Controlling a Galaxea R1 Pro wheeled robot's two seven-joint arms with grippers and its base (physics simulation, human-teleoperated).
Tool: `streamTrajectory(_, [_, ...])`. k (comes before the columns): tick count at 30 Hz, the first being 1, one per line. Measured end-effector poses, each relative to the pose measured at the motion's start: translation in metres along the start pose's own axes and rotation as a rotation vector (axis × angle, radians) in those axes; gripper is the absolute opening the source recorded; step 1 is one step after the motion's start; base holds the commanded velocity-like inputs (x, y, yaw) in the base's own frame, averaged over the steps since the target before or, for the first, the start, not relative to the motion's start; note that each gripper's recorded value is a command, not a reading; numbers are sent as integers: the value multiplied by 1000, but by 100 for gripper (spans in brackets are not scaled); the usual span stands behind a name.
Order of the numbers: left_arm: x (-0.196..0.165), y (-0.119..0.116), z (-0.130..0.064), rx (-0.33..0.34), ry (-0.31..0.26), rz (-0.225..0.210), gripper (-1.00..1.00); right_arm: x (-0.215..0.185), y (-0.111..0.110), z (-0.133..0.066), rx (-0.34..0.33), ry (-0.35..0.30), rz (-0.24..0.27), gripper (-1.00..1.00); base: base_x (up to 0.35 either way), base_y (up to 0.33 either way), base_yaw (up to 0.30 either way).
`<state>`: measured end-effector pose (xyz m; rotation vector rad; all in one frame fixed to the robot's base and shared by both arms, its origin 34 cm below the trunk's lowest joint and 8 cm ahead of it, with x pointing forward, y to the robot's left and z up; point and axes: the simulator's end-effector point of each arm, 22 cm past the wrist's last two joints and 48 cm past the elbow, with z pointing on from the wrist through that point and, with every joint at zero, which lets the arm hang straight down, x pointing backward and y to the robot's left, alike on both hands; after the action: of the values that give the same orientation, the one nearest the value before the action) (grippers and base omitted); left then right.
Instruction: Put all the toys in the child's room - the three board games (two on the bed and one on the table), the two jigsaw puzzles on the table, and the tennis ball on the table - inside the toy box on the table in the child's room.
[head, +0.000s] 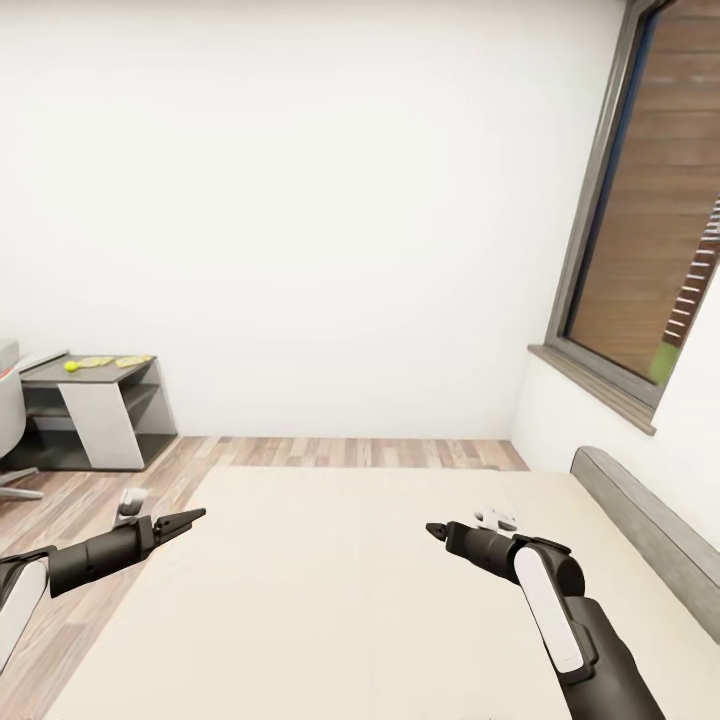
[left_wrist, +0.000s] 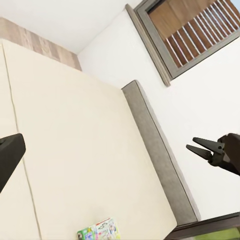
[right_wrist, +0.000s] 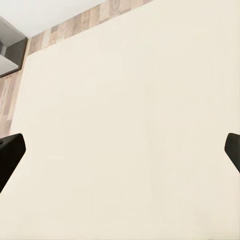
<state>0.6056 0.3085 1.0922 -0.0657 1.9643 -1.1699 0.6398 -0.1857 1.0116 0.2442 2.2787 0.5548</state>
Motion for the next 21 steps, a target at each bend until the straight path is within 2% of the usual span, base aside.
streamTrajectory(21, [9,14,6,-14,19,-25,100,16,-16,14,27,44,15,100,0,0,0])
